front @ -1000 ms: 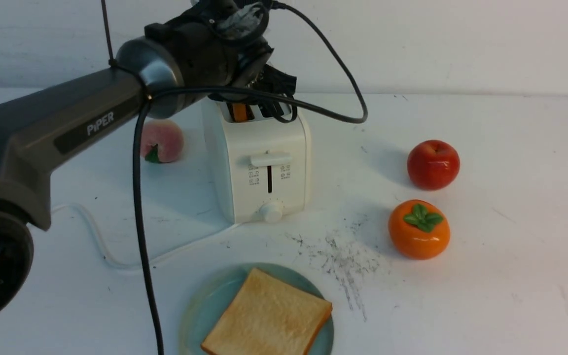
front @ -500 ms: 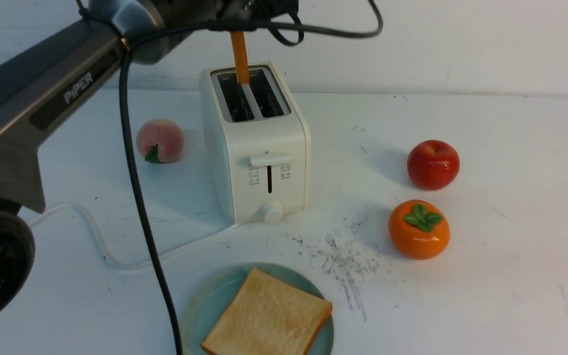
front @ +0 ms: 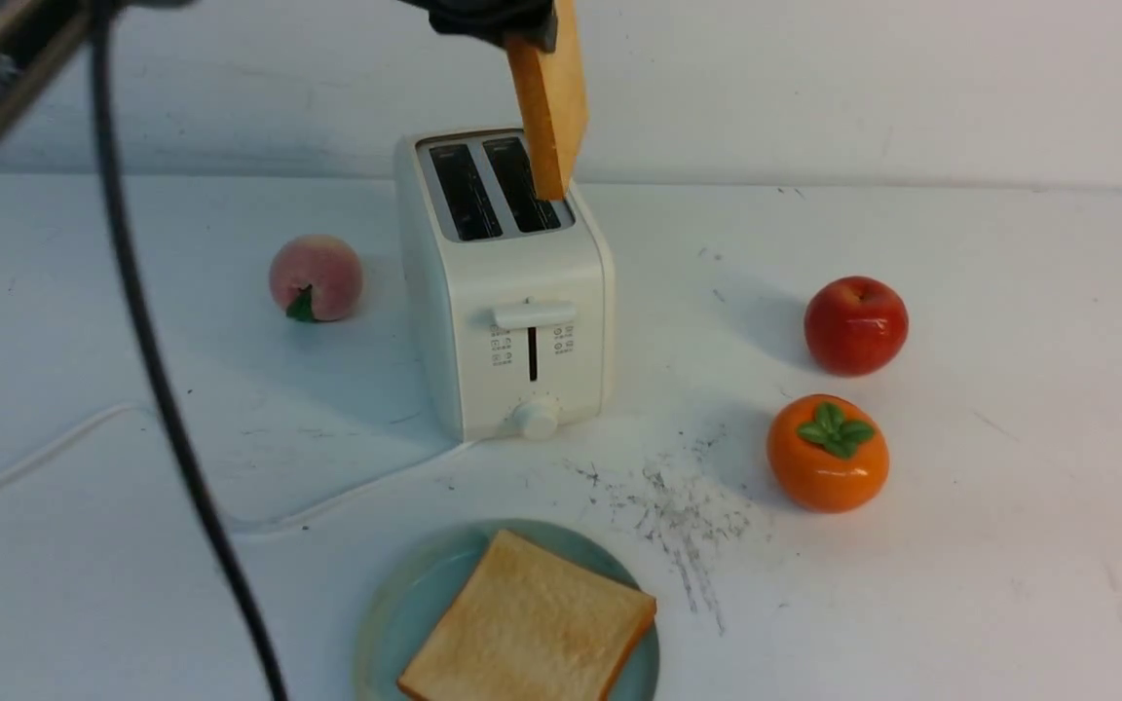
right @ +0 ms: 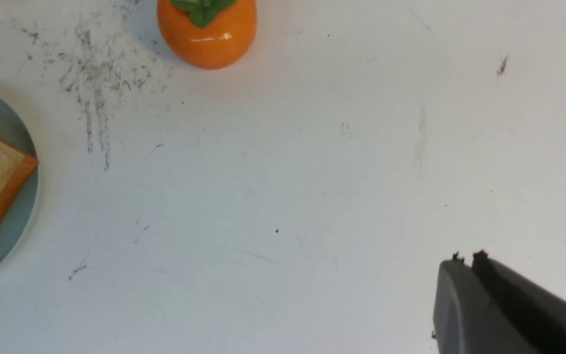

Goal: Take toasted bread from bread machine on white table place on plate.
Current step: 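Place the slice of bread on the plate with the left gripper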

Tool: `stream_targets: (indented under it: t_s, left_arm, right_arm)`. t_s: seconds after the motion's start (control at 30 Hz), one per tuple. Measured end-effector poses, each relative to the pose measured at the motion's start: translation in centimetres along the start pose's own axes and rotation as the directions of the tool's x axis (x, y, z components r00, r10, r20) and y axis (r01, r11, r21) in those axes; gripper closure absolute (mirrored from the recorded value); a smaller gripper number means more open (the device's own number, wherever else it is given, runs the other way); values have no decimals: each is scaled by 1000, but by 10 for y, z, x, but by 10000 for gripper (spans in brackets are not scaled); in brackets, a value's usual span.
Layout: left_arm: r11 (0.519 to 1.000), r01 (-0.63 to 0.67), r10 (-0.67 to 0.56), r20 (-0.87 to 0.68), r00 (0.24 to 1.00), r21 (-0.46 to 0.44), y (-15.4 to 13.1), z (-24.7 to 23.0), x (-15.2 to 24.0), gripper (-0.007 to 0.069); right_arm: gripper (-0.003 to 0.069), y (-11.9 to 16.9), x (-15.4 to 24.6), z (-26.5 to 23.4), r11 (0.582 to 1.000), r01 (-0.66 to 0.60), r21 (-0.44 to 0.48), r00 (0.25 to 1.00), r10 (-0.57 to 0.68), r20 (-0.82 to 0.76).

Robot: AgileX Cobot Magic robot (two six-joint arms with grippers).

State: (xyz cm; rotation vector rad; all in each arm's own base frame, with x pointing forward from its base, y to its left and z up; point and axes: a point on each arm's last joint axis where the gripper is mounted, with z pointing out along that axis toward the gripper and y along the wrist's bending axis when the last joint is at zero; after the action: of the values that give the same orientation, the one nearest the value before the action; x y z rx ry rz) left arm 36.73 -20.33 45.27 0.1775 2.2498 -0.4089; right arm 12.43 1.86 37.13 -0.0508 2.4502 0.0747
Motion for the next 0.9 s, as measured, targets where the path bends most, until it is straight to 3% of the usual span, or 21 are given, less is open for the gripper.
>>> stream_targets:
  t_s: [0.1,0.27,0.43,0.47,0.53,0.7,0.9]
  left_arm:
    - [991,-82,85,-25,996,108,-7,-66,1,524]
    - [980,-88,101,-62,993,179,-8,-93,17,524]
    - [982,1,77,-409,909,188,7,-54,98,524]
    - [983,3,76,-421,904,183,9,-52,101,524]
    - [983,76,27,-539,842,167,18,-32,145,524]
    - [956,270,-169,-537,826,115,36,11,215,524]
    - [930,339,-243,-456,856,139,42,24,234,524]
  right_arm:
    - [624,0,-1,0,1000,0,-1,1000,0,9]
    - [617,0,1,4,1000,1,-1,1000,-1,3]
    - [613,0,14,23,1000,5,5,999,-5,-50]
    - [613,0,14,23,1000,5,5,999,-5,-48]
    - [610,0,17,30,1000,7,3,999,-6,-45]
    - [603,0,18,36,1000,7,-2,1000,-7,-20]
    - [597,2,18,36,1000,-5,-20,1000,4,-20]
